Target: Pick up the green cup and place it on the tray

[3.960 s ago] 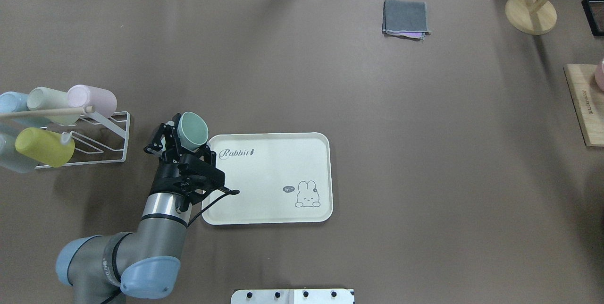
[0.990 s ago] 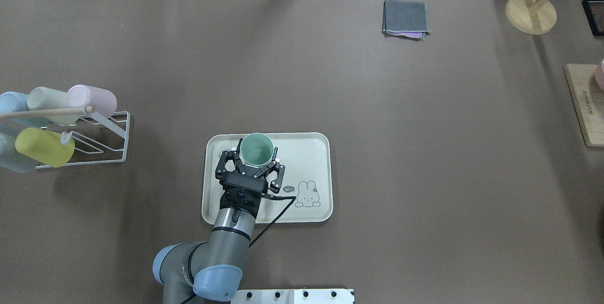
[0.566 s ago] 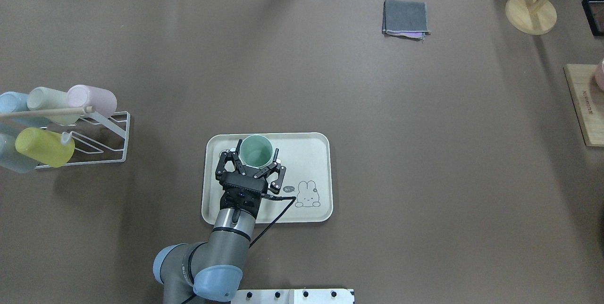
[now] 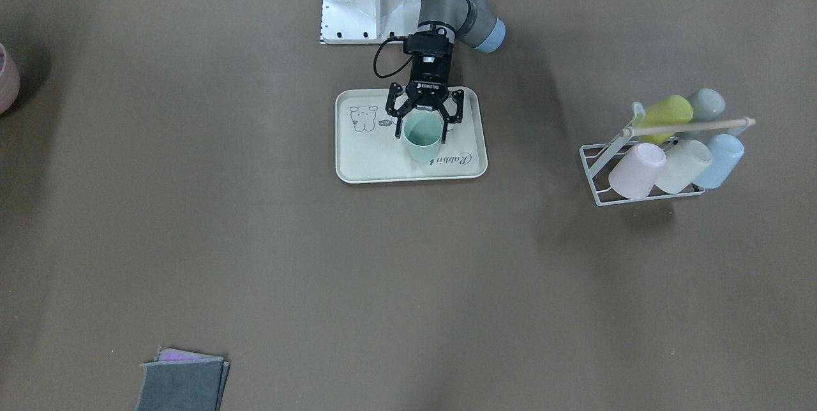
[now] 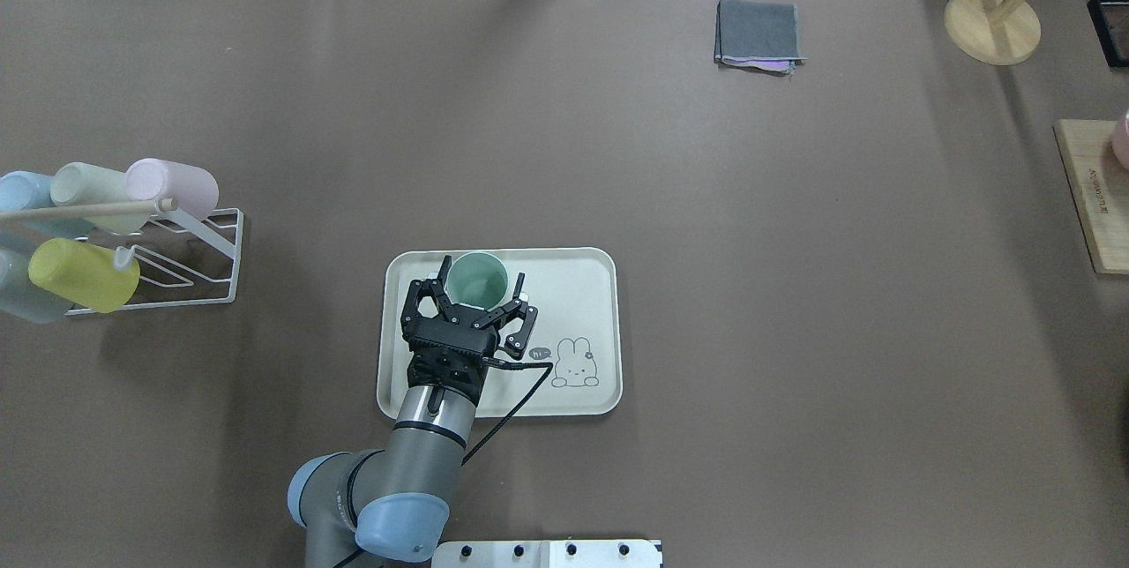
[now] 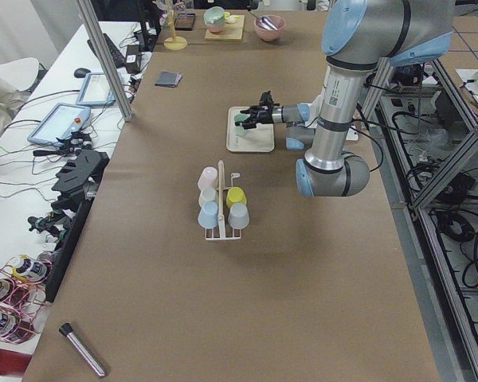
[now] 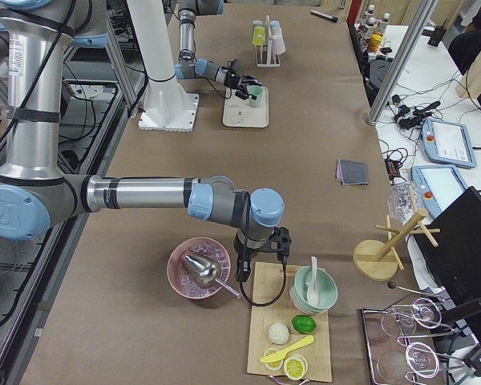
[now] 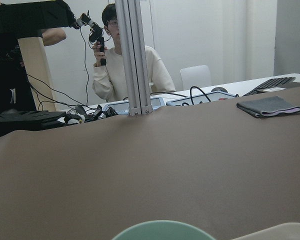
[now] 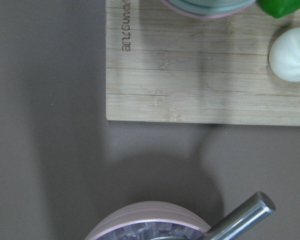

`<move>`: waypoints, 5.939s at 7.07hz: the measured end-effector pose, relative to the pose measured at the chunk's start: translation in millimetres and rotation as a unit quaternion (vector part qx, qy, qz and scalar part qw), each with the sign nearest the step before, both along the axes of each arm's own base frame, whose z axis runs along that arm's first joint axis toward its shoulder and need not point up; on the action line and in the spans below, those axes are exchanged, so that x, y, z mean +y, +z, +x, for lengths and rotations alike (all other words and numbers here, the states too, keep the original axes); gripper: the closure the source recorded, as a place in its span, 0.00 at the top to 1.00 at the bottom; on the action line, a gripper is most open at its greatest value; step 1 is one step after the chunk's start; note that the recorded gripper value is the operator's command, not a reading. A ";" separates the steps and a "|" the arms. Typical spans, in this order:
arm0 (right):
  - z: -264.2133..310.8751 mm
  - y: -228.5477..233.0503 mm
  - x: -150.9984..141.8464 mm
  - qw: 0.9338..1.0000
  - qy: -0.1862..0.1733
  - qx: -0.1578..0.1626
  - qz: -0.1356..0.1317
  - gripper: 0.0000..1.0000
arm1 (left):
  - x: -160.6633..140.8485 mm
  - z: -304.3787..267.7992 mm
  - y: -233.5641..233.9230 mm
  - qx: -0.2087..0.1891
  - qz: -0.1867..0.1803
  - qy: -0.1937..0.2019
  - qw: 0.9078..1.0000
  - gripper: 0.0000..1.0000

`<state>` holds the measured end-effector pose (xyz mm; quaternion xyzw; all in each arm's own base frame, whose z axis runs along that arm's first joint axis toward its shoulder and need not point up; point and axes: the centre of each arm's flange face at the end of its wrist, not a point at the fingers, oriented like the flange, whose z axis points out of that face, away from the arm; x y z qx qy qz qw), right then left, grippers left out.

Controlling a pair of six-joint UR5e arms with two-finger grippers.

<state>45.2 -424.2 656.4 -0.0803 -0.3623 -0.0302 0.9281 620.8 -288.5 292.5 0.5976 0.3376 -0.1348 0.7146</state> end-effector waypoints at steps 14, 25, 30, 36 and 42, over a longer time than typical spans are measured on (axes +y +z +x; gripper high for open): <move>3.1 -8.1 -6.8 0.999 -0.007 0.028 0.015 1.00 | -80.6 -179.6 -19.4 0.016 0.032 0.111 0.993 0.97; 3.9 -15.0 -1.2 0.999 -0.003 0.032 0.018 1.00 | -321.5 -541.6 97.1 0.003 -0.380 0.257 0.889 0.97; 3.9 -9.0 5.0 1.000 0.008 0.031 0.001 1.00 | -334.0 -668.4 165.8 -0.103 -0.425 0.309 0.844 0.97; 4.2 -5.2 5.5 0.999 0.016 0.034 -0.009 1.00 | -305.0 -744.7 275.3 -0.096 -0.457 0.325 0.823 0.97; 4.2 -7.8 2.7 0.999 0.015 0.035 -0.005 1.00 | -276.2 -738.1 343.9 -0.061 -0.491 0.347 0.797 0.97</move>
